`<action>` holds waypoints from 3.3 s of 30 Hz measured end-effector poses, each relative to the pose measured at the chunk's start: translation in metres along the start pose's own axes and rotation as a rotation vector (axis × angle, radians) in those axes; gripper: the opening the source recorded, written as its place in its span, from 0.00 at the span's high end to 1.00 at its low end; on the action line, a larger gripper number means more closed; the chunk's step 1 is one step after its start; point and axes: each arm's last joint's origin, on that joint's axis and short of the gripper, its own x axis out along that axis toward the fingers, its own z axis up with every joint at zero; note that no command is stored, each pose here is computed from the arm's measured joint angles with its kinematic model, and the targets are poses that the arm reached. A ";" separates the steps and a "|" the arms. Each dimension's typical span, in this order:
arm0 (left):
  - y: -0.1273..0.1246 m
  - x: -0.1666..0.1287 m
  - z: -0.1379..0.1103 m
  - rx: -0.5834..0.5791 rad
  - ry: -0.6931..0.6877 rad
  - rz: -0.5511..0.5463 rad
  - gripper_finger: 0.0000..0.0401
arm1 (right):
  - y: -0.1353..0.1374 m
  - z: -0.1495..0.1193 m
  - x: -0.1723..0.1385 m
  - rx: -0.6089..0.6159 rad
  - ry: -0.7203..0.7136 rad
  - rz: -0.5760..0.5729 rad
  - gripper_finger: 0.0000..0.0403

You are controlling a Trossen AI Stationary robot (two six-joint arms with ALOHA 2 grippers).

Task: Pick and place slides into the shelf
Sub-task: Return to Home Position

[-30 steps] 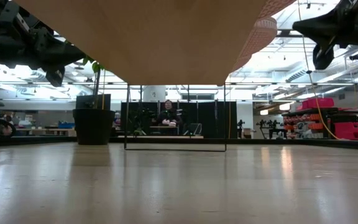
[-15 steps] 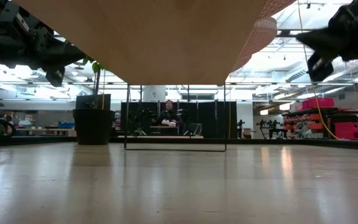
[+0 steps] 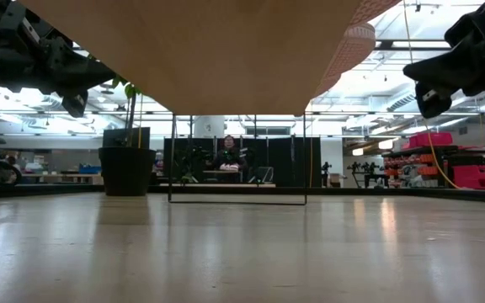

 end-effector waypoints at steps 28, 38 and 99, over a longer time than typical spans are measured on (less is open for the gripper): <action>0.000 0.000 0.000 0.000 0.000 0.000 0.91 | -0.002 0.000 0.000 -0.012 0.010 -0.023 0.97; 0.000 0.000 0.000 0.282 0.004 0.001 0.90 | -0.001 0.004 0.000 -0.011 0.000 -0.022 0.97; 0.000 0.000 0.000 0.283 0.003 0.001 0.92 | -0.001 0.005 0.000 -0.012 -0.007 -0.019 0.97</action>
